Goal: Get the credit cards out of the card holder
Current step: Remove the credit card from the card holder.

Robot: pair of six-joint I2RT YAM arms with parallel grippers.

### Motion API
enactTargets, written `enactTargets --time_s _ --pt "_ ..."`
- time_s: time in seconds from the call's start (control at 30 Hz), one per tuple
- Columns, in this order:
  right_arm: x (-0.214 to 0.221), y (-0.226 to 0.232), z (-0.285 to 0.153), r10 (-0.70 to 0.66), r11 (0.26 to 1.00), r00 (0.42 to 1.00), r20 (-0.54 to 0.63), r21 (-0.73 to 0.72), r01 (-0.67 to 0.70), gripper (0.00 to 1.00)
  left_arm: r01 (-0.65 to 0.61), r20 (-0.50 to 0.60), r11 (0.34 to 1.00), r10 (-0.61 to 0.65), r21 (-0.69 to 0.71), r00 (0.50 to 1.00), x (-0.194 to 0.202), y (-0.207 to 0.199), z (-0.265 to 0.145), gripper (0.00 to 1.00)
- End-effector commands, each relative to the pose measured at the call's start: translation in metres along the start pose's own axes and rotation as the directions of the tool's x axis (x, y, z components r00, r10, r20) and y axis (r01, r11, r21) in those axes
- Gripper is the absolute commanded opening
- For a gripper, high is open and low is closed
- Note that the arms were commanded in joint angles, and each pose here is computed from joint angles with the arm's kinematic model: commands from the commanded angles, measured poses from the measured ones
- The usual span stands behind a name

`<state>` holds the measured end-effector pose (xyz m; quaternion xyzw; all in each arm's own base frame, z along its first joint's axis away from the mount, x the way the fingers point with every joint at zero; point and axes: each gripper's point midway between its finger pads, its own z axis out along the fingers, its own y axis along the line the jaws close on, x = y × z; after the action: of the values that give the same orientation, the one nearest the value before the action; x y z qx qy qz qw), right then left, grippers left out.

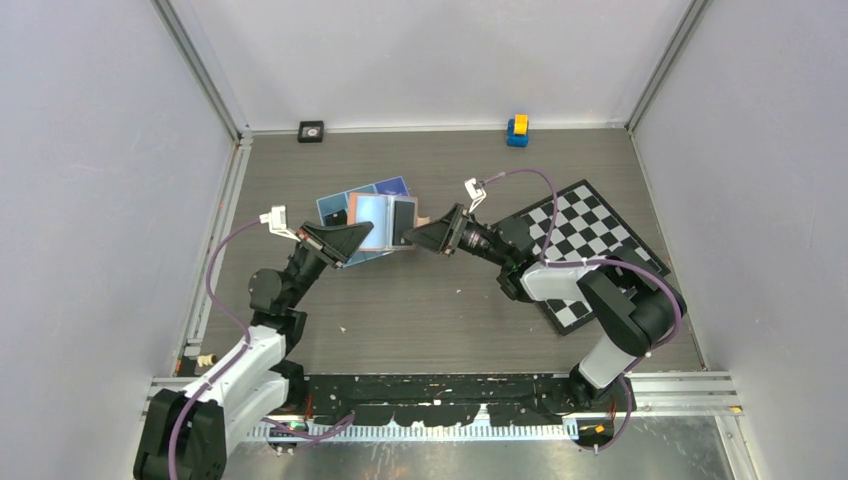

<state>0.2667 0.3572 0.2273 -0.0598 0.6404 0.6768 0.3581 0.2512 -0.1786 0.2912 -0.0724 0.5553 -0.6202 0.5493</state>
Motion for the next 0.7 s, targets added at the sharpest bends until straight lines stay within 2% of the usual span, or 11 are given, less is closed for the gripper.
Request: enactTargets --time_s 0.0,0.1,0.23,0.47,0.6,0.67 --pt "-0.021 0.035 -0.002 -0.060 0.991 0.997 0.047 -0.119 0.065 0.62 -0.047 0.039 0.998 0.046 0.039 0.998 -0.013 -0.016 0.003 0.00" --pt "-0.026 0.034 -0.006 -0.062 0.992 0.996 0.066 -0.108 0.069 0.51 -0.050 0.048 0.998 0.053 -0.045 0.997 -0.013 0.000 0.000 0.00" --pt "-0.026 0.034 -0.004 -0.042 0.993 0.998 0.043 -0.113 0.046 0.34 -0.072 0.048 0.996 0.075 -0.058 0.996 -0.014 0.001 -0.001 0.00" --pt "-0.026 0.036 -0.003 -0.035 0.992 0.999 0.031 -0.124 0.039 0.31 -0.062 0.024 0.996 0.063 -0.063 0.998 -0.009 0.007 0.002 0.00" --pt "-0.025 0.038 -0.001 -0.033 0.992 0.999 0.014 -0.124 0.034 0.36 -0.047 0.007 0.997 0.047 -0.059 0.999 -0.007 0.008 0.005 0.00" --pt "-0.025 0.037 -0.001 -0.029 0.992 1.000 0.010 -0.119 0.030 0.34 -0.044 0.005 0.998 0.045 -0.051 0.999 -0.006 0.007 0.005 0.00"
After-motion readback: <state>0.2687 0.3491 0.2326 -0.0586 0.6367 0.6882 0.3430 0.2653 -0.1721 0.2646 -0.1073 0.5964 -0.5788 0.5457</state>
